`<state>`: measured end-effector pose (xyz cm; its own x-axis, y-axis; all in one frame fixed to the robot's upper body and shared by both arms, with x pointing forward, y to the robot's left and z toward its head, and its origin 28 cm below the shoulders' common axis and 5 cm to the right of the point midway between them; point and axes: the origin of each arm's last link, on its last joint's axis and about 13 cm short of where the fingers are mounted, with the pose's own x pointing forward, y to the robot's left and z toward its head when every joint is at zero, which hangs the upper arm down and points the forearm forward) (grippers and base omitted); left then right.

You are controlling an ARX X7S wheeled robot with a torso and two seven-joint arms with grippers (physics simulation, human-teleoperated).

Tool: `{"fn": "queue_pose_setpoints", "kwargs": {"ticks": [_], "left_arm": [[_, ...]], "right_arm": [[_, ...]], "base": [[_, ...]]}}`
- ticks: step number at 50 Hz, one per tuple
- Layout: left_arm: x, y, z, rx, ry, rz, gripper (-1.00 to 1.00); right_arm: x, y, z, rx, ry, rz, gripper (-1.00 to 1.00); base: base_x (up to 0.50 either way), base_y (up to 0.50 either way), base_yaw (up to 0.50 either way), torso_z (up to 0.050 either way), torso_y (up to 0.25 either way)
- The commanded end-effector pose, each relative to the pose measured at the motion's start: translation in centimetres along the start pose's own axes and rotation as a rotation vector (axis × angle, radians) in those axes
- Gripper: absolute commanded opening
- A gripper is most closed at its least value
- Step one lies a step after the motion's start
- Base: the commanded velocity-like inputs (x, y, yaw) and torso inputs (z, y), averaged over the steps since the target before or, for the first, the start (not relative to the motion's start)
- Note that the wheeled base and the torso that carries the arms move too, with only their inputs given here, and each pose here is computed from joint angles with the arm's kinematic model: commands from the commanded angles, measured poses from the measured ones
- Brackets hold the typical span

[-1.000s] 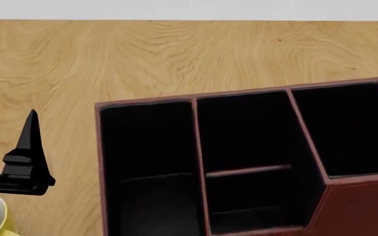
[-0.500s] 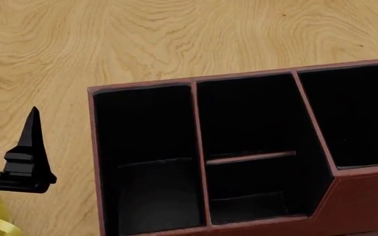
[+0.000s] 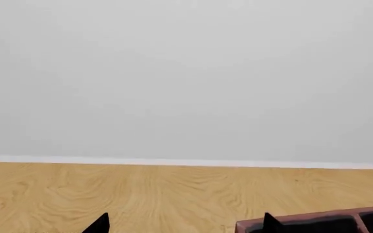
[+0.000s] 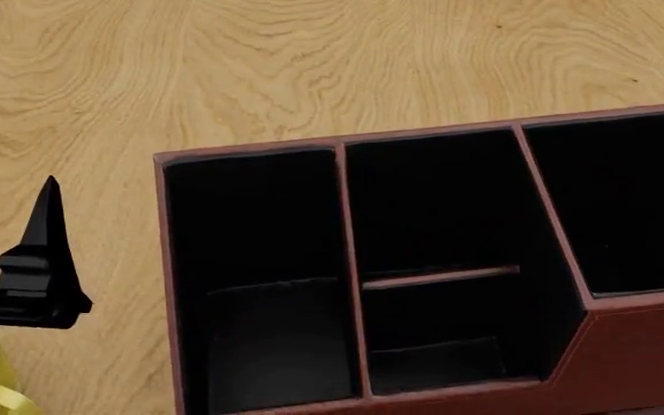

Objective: Pick up the book and place it in the back compartment of the caddy.

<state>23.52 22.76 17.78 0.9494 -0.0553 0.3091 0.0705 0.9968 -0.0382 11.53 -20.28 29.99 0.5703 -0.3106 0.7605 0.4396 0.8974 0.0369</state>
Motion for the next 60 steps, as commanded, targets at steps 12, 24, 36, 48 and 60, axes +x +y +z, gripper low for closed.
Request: {"fn": "queue_pose_setpoints", "kwargs": {"ticks": [12, 24, 36, 48, 60], "left_arm": [[0.9, 0.8, 3.4, 0.019, -0.016, 0.251, 1.0], [1.6, 1.0, 4.1, 0.009, 0.039, 0.456, 1.0], [2.3, 1.7, 4.2, -0.015, 0.082, 0.602, 1.0], [2.6, 2.4, 4.1, -0.061, 0.126, 0.752, 1.0], [2.6, 3.0, 4.1, -0.053, 0.138, 0.829, 1.0]], "right_arm": [[-0.1, 0.0, 0.1, 0.003, 0.0, -0.005, 1.0], [-0.1, -0.1, -0.1, 0.003, 0.0, -0.006, 1.0], [-0.2, -0.2, -0.3, 0.005, 0.003, -0.007, 1.0], [-0.4, -0.4, -0.3, 0.005, 0.006, -0.015, 1.0], [-0.4, -0.4, -0.4, 0.009, 0.006, -0.016, 1.0]], "base": [[0.0, 0.0, 0.0, 0.0, 0.0], [0.0, 0.0, 0.0, 0.0, 0.0], [0.0, 0.0, 0.0, 0.0, 0.0], [0.0, 0.0, 0.0, 0.0, 0.0], [0.0, 0.0, 0.0, 0.0, 0.0]]}}
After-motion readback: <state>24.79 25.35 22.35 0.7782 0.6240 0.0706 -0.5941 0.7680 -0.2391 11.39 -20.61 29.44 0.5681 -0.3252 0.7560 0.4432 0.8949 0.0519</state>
